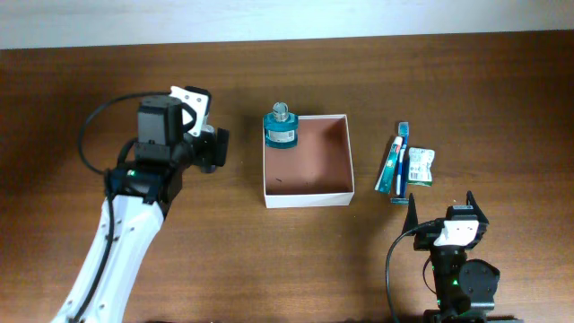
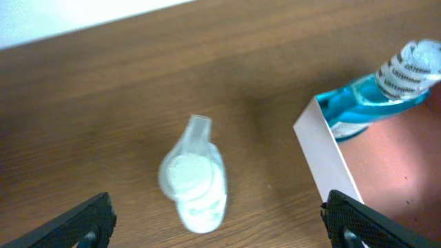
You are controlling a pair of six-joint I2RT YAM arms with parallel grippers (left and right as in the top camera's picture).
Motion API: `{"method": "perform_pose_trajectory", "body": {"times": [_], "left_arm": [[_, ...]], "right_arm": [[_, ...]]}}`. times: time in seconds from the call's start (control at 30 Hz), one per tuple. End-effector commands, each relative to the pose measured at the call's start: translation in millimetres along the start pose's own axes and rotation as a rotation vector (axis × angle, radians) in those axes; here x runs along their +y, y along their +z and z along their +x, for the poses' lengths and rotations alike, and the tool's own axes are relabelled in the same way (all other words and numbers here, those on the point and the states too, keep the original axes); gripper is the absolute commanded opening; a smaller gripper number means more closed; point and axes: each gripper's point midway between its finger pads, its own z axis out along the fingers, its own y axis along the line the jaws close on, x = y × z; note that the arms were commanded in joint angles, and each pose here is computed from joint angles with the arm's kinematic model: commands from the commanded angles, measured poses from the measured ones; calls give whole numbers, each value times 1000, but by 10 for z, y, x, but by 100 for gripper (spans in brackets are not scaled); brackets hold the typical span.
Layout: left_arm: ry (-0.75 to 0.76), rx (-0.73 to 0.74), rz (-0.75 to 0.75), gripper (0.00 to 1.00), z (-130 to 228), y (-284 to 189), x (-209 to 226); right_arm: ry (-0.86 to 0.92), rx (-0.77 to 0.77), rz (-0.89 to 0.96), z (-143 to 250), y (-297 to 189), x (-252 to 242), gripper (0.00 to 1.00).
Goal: Pack container
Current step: 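Move the left gripper over the clear spray bottle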
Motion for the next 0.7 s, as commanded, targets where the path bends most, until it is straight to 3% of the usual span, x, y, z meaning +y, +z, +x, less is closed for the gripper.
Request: {"method": "perform_pose_trajectory", "body": {"times": [0.0,0.67], "left_arm": [[18,20,50,97,11,143,-71],[14,88,-32,95,177,464,91]], "right_arm": [[-3,3,3,20,-1,-9,98],[-3,3,3,20,-1,-9,98]]}}
